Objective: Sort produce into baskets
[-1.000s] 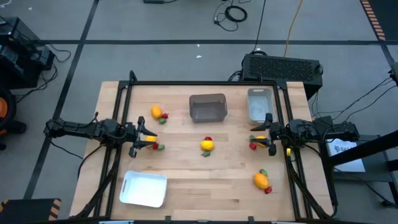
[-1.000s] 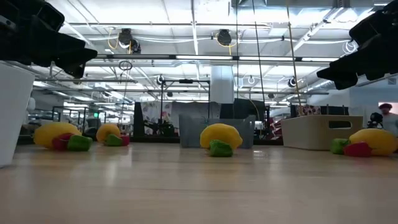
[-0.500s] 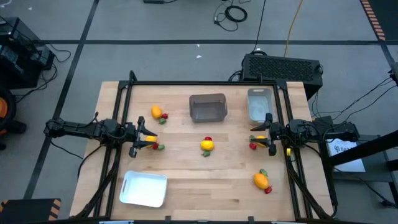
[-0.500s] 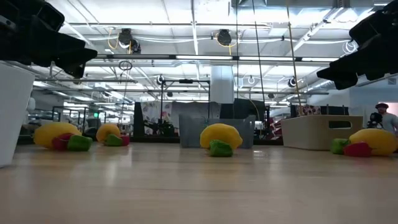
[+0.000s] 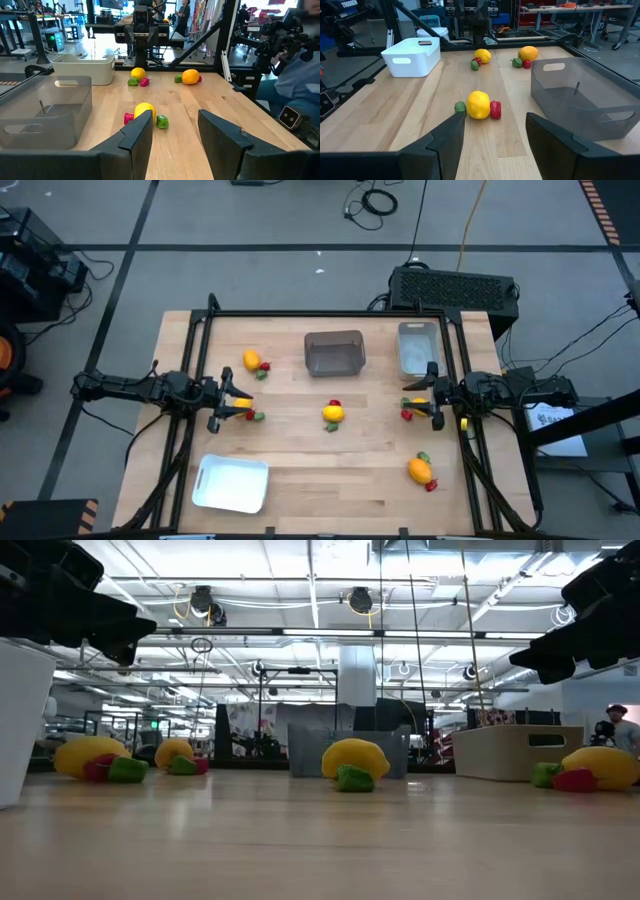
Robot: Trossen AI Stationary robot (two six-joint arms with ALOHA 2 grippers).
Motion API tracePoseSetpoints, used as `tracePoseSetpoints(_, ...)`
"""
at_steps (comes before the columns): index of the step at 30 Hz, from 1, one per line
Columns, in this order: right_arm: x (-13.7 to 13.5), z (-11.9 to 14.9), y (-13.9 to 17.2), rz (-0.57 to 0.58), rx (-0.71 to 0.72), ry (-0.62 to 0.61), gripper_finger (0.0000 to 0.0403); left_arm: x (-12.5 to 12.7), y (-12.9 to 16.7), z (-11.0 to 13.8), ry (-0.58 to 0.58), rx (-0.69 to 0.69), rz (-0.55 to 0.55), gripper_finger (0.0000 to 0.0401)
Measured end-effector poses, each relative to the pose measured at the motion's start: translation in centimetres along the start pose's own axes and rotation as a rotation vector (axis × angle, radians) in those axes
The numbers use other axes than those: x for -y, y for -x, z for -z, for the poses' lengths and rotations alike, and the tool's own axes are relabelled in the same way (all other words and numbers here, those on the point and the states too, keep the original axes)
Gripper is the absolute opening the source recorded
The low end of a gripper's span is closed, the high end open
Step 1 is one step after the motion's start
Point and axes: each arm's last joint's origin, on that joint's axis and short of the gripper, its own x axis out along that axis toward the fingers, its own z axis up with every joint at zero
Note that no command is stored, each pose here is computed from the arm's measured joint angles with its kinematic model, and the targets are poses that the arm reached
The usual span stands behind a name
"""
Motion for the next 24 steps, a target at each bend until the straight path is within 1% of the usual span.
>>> tracePoseSetpoints(18, 0.00, -0.01, 0.00, 0.000, 0.001, 0.000, 0.0203, 0.00, 0.00, 0.00, 0.000, 0.000, 0.000, 0.0164)
tracePoseSetpoints(24, -0.04, -0.46, 0.01, -0.004, 0.046, -0.005, 0.0203, 0.00, 0.00, 0.00, 0.000, 0.000, 0.000, 0.0164)
